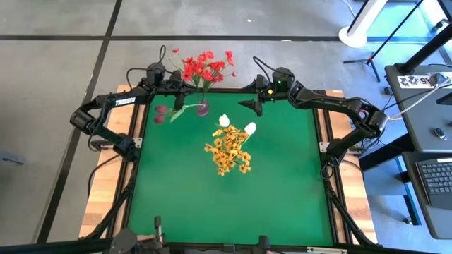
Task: Sort flowers into vase by color
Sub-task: Put the red flowers into the pink vase
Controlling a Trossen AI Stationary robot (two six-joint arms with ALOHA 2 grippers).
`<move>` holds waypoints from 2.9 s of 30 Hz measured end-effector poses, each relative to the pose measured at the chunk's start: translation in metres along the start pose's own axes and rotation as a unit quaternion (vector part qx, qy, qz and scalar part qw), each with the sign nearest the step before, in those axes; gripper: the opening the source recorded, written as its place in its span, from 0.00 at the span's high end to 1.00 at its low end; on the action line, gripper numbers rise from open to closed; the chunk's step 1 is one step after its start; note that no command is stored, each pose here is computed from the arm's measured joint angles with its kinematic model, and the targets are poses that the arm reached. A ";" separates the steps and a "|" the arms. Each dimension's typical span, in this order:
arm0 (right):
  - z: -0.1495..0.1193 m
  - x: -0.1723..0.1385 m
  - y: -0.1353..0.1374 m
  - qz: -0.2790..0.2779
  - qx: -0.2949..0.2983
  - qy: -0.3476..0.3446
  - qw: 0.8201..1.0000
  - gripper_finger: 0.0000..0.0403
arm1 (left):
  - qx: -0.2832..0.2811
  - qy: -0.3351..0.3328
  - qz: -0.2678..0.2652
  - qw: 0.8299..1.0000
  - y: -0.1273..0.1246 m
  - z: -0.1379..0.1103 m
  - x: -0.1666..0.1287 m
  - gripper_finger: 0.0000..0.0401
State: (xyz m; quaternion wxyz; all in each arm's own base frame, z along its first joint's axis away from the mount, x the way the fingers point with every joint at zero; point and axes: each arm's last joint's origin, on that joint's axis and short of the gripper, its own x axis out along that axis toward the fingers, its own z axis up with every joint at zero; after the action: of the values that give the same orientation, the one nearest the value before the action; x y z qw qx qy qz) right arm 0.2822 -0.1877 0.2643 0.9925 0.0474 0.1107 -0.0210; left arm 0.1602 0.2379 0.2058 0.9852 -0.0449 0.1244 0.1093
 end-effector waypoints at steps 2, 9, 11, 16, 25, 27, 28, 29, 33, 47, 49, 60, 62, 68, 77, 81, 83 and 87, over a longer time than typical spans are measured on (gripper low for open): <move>0.000 0.000 0.000 -0.005 0.000 0.000 1.000 0.21 | 0.006 -0.003 -0.003 1.000 -0.002 0.001 0.002 1.00; 0.000 0.000 -0.001 -0.009 0.000 0.000 1.000 0.21 | 0.039 -0.006 -0.017 0.999 -0.008 0.003 0.007 1.00; 0.000 0.000 -0.001 -0.009 0.000 0.000 1.000 0.21 | 0.046 -0.007 -0.013 0.999 -0.006 0.003 0.006 1.00; 0.000 0.000 -0.001 -0.009 0.001 0.001 1.000 0.21 | 0.042 -0.050 -0.025 0.998 0.004 0.010 -0.005 1.00; 0.000 0.000 -0.001 -0.009 0.002 0.001 1.000 0.21 | 0.062 -0.127 -0.029 0.990 0.007 0.030 -0.012 1.00; 0.000 0.000 -0.001 -0.009 0.002 0.001 1.000 0.21 | 0.073 -0.139 -0.014 0.988 0.007 0.033 -0.013 1.00; 0.000 0.000 -0.001 -0.009 0.002 0.001 1.000 0.21 | 0.078 -0.144 -0.003 0.987 0.008 0.035 -0.013 1.00; 0.000 0.000 -0.001 -0.009 0.002 0.001 1.000 0.21 | 0.081 -0.148 0.006 0.986 0.008 0.036 -0.014 1.00; 0.000 0.000 -0.001 -0.009 0.002 0.001 1.000 0.21 | 0.097 -0.146 0.047 0.983 0.013 0.035 -0.016 1.00; 0.000 0.000 -0.001 -0.009 0.002 0.001 1.000 0.21 | 0.103 -0.091 0.209 0.968 0.036 0.022 -0.032 1.00; 0.000 0.000 -0.001 -0.009 0.002 0.001 1.000 0.21 | 0.096 -0.063 0.220 0.969 0.038 0.014 -0.028 1.00; 0.000 0.000 -0.001 -0.008 0.015 0.001 1.000 0.21 | 0.042 -0.035 0.221 0.974 0.045 -0.006 -0.015 1.00; 0.000 0.000 -0.001 -0.009 0.015 0.001 1.000 0.21 | 0.028 -0.032 0.220 0.975 0.043 -0.007 -0.012 1.00; 0.001 0.000 -0.001 -0.009 0.011 -0.004 1.000 0.21 | 0.025 0.023 0.299 0.954 0.031 -0.012 0.007 1.00; 0.001 0.006 0.010 0.012 0.006 -0.002 1.000 0.21 | 0.008 0.044 0.310 0.950 0.034 -0.027 0.007 1.00; 0.001 0.008 0.013 0.018 -0.002 -0.001 1.000 0.21 | 0.021 0.025 0.292 0.956 0.024 -0.037 0.006 1.00; 0.001 0.008 0.013 0.018 -0.006 -0.001 1.000 0.21 | 0.033 0.007 0.298 0.954 0.020 -0.037 0.007 1.00; 0.001 0.008 0.013 0.017 -0.006 -0.001 1.000 0.21 | 0.048 0.003 0.283 0.958 0.011 -0.036 0.014 1.00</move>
State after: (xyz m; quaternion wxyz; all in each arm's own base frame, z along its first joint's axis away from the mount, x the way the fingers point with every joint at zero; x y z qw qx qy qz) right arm 0.2908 -0.1753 0.2650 0.9932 0.0429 0.1085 -0.0031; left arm 0.1621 0.2471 0.1668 0.9145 0.0393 0.1402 0.3774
